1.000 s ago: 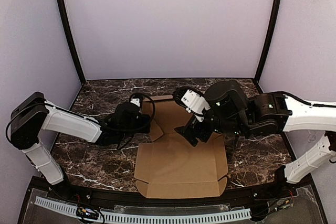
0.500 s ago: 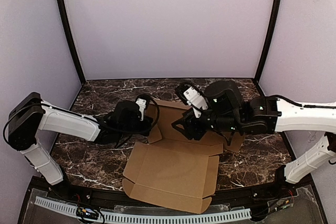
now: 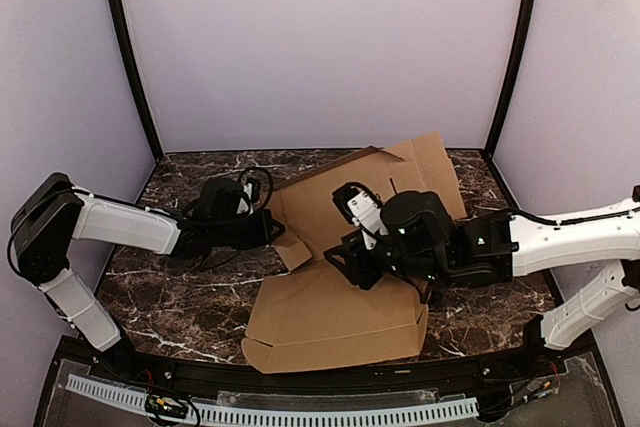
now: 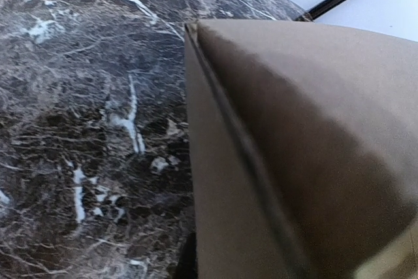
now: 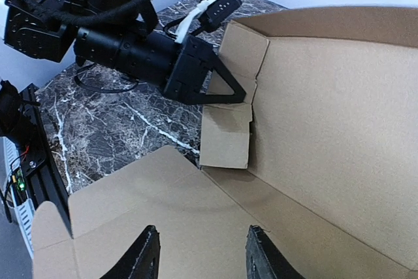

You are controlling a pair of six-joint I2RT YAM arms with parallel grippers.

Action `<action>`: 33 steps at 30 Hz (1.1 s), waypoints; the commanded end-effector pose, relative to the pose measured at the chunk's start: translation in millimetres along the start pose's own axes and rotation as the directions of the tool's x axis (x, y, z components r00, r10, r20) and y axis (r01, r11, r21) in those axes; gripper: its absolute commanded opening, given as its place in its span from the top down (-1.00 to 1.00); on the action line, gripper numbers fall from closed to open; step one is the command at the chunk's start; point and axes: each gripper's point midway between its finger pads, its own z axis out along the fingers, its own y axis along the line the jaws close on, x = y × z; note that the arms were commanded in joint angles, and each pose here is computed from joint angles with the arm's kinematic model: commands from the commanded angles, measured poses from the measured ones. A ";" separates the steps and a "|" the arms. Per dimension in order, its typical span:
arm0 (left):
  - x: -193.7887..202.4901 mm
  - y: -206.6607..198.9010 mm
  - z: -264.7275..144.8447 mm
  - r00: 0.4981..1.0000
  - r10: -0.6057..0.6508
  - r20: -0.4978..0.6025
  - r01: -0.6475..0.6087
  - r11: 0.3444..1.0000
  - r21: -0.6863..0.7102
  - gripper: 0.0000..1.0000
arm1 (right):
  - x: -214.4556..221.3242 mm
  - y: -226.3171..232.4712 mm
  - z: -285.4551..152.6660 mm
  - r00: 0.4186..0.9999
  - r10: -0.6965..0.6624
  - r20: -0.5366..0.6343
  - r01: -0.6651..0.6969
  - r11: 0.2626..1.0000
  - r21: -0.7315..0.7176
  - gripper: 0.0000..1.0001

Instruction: Fold the paper box

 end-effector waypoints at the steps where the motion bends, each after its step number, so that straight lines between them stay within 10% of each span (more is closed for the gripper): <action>1: 2.8 -53.3 -11.2 0.992 -0.097 -0.078 0.116 0.951 0.288 0.99 | 0.1 -7.4 -4.1 0.999 0.019 0.034 -0.021 0.999 0.050 0.14; 14: -9.4 -75.0 -30.7 0.999 -0.053 -0.002 0.049 0.911 0.409 0.99 | -7.8 -10.7 -13.3 0.998 -0.025 0.052 0.021 0.996 0.087 0.15; 20: -5.5 -43.3 -23.0 0.983 0.177 0.052 -0.183 0.975 0.123 0.99 | -34.4 8.3 -26.0 0.984 -0.138 0.109 0.136 0.990 0.023 -0.07; 33: -27.4 -12.9 -26.6 0.835 0.539 0.110 -0.491 0.820 -0.294 0.99 | -85.7 -12.4 -83.3 0.858 -0.511 0.050 0.499 0.852 0.158 -0.88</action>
